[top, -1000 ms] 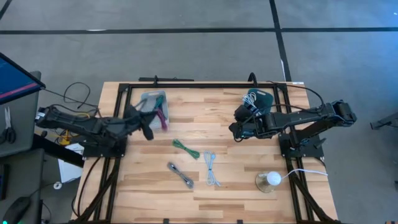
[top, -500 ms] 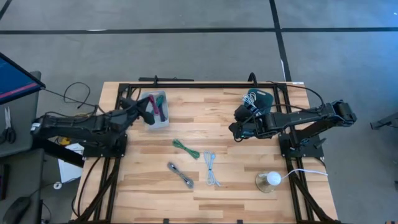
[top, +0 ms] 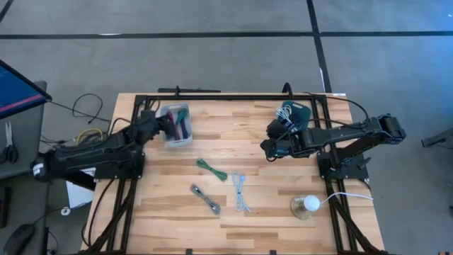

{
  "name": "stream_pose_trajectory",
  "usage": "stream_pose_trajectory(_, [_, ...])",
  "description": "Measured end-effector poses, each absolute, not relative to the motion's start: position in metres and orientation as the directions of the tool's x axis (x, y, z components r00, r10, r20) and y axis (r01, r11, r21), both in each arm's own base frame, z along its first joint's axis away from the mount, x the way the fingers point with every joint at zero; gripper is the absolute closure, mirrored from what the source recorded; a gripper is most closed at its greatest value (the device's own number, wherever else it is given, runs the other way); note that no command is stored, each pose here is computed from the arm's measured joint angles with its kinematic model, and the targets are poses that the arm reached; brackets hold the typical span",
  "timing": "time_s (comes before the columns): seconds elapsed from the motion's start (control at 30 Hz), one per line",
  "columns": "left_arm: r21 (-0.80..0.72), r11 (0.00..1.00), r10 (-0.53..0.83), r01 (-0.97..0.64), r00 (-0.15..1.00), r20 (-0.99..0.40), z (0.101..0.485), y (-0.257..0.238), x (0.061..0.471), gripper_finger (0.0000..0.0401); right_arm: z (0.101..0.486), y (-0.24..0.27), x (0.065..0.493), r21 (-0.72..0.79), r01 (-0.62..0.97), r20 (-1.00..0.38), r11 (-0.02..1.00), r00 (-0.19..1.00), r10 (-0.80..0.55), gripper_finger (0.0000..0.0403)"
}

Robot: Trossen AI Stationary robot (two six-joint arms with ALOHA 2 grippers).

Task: Pick & Place USB Port
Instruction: Put the pink patterned USB cable into the gray bin, then put the green USB cable into the blue bin

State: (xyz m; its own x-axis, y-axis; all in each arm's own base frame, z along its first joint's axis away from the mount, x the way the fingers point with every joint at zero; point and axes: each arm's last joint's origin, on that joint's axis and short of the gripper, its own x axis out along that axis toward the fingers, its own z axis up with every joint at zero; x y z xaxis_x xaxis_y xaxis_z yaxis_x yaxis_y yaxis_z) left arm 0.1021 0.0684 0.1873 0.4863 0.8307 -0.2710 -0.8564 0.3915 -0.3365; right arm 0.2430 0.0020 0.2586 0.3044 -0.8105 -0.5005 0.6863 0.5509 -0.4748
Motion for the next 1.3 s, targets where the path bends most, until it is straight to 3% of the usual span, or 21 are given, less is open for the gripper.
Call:
stream_pose_trajectory(0.23, [-0.399,0.372,0.809,-0.838,0.504,-0.302,0.176,0.079,0.095,0.0391,0.259,0.002,0.243,-0.475,0.686,-0.501,0.551,0.305,-0.81,0.0292])
stream_pose_trajectory(0.4, [-0.437,0.409,0.828,-0.801,0.527,-0.191,0.187,0.081,0.098,0.0374,0.259,0.002,0.243,-0.475,0.686,-0.501,0.551,0.304,-0.81,0.0292])
stream_pose_trajectory(0.53, [-0.436,0.441,0.834,-0.785,0.537,-0.123,0.194,0.082,0.099,0.0354,0.259,0.002,0.243,-0.475,0.686,-0.501,0.551,0.305,-0.81,0.0292])
stream_pose_trajectory(0.93, [-0.407,0.472,0.803,-0.782,0.572,-0.167,0.189,0.084,0.104,0.0277,0.259,0.002,0.243,-0.476,0.685,-0.501,0.551,0.304,-0.81,0.0292])
stream_pose_trajectory(1.0, [-0.348,0.583,0.731,-0.734,0.661,-0.17,0.189,0.082,0.106,0.0274,0.259,0.002,0.243,-0.476,0.685,-0.501,0.551,0.304,-0.811,0.0292])
stream_pose_trajectory(1.13, [-0.29,0.824,0.457,-0.487,0.874,-0.168,0.19,0.073,0.113,0.0286,0.259,0.002,0.243,-0.477,0.685,-0.501,0.551,0.304,-0.81,0.0292])
stream_pose_trajectory(1.3, [-0.317,0.914,0.21,-0.252,0.964,-0.16,0.19,0.06,0.119,0.0305,0.259,0.002,0.243,-0.477,0.685,-0.501,0.551,0.304,-0.811,0.0292])
